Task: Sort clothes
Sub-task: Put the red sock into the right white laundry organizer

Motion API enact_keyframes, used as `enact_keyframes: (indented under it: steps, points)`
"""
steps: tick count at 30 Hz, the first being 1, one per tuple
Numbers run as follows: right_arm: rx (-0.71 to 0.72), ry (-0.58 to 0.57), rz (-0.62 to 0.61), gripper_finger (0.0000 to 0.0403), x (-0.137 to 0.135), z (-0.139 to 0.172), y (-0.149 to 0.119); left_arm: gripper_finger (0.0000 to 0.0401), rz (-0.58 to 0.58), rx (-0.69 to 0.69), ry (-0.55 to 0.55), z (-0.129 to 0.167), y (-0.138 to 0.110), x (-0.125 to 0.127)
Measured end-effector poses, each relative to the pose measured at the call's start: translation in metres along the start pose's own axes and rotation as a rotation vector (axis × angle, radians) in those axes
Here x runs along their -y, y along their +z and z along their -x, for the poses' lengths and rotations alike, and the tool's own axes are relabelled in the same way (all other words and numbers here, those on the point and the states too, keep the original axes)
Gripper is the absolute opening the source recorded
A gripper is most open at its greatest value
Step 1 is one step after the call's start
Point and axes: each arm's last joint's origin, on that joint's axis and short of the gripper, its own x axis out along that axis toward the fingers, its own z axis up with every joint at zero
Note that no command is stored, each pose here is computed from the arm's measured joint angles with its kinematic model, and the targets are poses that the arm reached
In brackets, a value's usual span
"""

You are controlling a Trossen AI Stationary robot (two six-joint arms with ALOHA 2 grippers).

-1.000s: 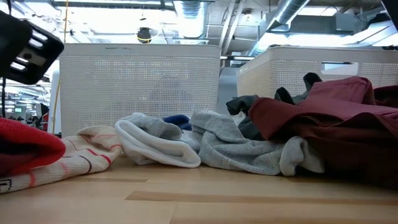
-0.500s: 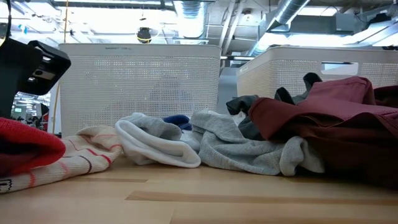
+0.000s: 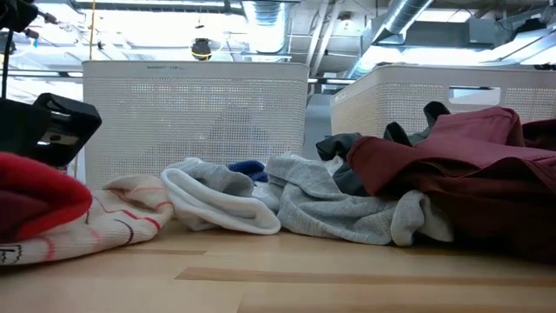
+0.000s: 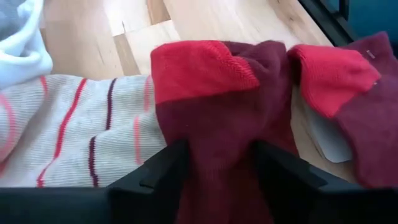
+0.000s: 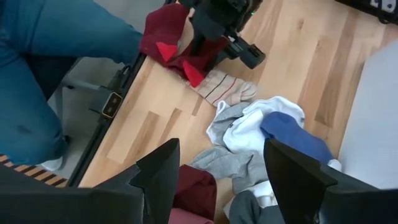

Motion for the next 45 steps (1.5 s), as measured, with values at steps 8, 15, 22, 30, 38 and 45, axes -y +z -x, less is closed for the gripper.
enact_keyframes:
  steps: [8, 15, 22, 30, 38, 45]
  points:
    - [-0.001, -0.021, -0.020, 0.0235, 0.000, 0.000, 0.000, 0.0042, -0.057, 0.002, -0.012, 0.014, 0.007, -0.002]
    - [0.000, -0.026, -0.018, 0.0232, 0.000, 0.000, 0.000, 0.0015, -0.079, 0.089, -0.030, 0.052, 0.029, -0.006]
    - [0.004, -0.051, -0.011, 0.0232, 0.001, 0.000, 0.000, 0.0017, -0.114, 0.210, -0.027, 0.091, 0.047, -0.012]
    - [-0.003, -0.051, -0.015, 0.0232, 0.000, -0.005, 0.000, 0.0017, -0.124, 0.296, -0.036, 0.116, 0.057, -0.017]
    - [-0.051, -0.051, -0.014, 0.0232, 0.000, -0.022, -0.006, 0.0021, -0.093, 0.248, -0.016, 0.112, 0.053, -0.021]
    - [-0.057, -0.052, -0.024, 0.0232, 0.000, -0.025, -0.007, 0.0067, -0.080, 0.252, 0.020, 0.111, 0.054, -0.025]
